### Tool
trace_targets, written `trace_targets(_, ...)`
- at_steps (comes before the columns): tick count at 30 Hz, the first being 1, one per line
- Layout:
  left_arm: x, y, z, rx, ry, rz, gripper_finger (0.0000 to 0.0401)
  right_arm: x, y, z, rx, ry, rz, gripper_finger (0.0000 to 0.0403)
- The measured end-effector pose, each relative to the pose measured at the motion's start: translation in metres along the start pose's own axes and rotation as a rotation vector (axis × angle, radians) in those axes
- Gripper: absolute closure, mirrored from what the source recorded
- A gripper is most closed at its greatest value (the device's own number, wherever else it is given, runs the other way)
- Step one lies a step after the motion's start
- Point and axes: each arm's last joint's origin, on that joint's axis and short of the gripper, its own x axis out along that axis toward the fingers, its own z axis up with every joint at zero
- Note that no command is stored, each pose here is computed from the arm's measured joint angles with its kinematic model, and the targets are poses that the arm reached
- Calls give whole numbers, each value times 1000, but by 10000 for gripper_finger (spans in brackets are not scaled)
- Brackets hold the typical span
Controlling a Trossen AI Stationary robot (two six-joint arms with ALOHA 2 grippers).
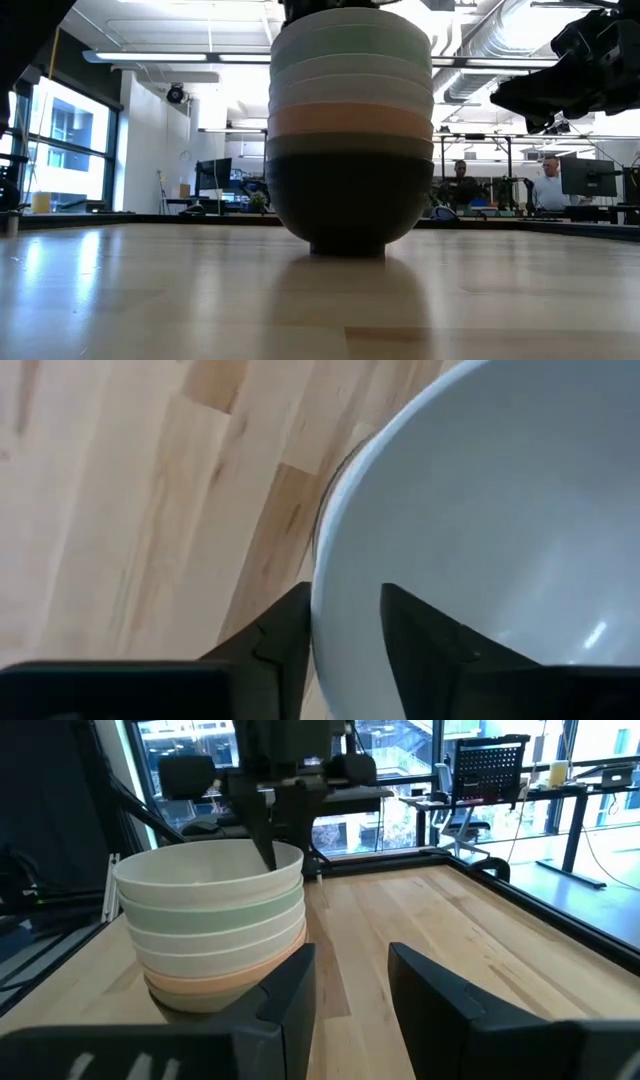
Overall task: Nest bowls inside each other
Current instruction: Stack the white bowl on the green bowl, then return to Home Position
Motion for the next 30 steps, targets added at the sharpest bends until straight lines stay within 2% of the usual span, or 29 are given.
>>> trace_targets(5, -14, 2, -5, -14, -32, 41, 277, 0, 0, 0, 0, 0, 0, 286)
trace_targets(13, -56, 12, -17, -31, -150, 80, 274, 0, 0, 0, -1, 1, 0, 286)
trace_targets(23, -151, 13, -55, 52, -580, 230, 274, 0, 0, 0, 9, 0, 6, 286)
trace_targets(26, -170, 10, -64, 120, -689, 249, 274, 0, 0, 0, 13, -2, 11, 286)
trace_targets(30, -181, 8, -77, 203, -787, 241, 274, 0, 0, 0, 41, 3, 18, 286)
